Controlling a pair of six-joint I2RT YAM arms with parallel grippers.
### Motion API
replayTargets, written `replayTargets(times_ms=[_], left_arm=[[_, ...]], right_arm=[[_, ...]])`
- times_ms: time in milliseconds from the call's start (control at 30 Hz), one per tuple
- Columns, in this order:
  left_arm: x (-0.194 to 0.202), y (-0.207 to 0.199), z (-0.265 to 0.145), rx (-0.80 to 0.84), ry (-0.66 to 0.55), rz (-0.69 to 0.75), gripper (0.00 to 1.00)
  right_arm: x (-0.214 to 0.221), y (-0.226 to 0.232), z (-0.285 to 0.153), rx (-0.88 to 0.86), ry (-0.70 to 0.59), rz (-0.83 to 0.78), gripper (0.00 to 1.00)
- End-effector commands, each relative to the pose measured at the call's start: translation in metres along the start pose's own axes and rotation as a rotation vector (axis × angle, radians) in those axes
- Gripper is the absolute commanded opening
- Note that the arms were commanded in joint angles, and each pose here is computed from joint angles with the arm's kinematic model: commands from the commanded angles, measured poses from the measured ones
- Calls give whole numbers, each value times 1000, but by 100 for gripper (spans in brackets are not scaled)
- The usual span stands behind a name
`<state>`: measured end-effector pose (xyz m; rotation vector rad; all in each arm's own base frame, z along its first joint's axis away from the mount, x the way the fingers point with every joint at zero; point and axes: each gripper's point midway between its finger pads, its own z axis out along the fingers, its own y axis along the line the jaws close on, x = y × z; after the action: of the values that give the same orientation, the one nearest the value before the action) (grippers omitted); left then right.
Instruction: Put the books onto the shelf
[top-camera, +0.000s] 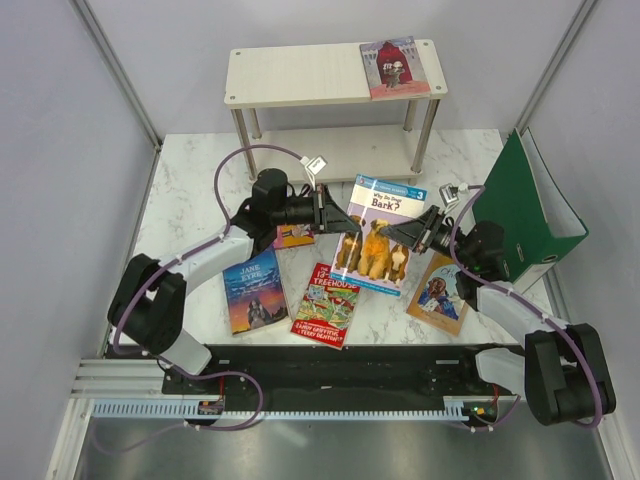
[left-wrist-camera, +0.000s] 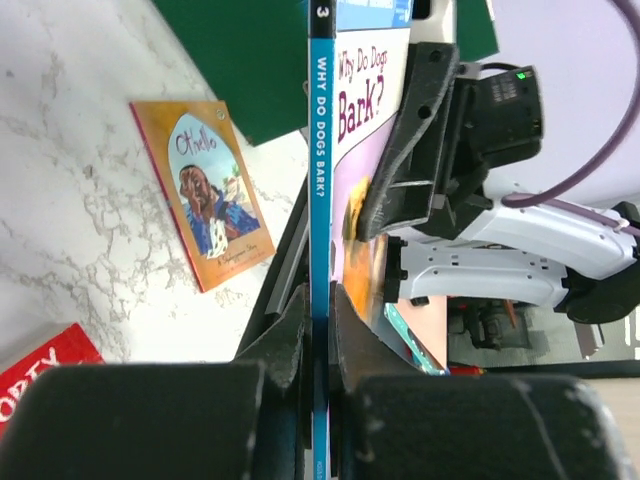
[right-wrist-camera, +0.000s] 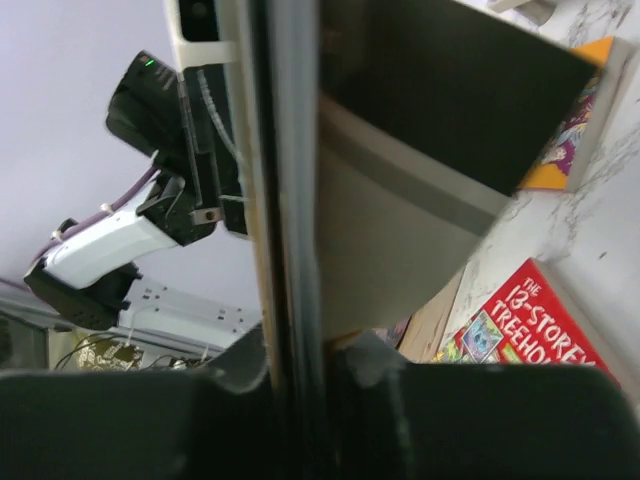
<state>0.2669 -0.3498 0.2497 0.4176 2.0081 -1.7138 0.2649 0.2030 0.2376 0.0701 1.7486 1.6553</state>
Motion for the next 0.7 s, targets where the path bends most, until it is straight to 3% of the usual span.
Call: replayTargets(times_ms=[0,133,267,333,667], left_arm=[[-5,8,7,-8,-2,-3,4],[-7,9,9,-10,-4,-4,10],[-3,5,1,-40,-1,-2,41],[3,6,-5,-62,-7,10,49],[29,-2,-42,-144,-54,20,53]], right_arm=[[-11,39,5,-114,24,-76,3],[-13,31,9,-75,34,-62,0],[-23,30,13,-56,11,-68,0],[-31,31,18,-51,3,-79,0],[-65,41,37,-55,-29,-107,0]])
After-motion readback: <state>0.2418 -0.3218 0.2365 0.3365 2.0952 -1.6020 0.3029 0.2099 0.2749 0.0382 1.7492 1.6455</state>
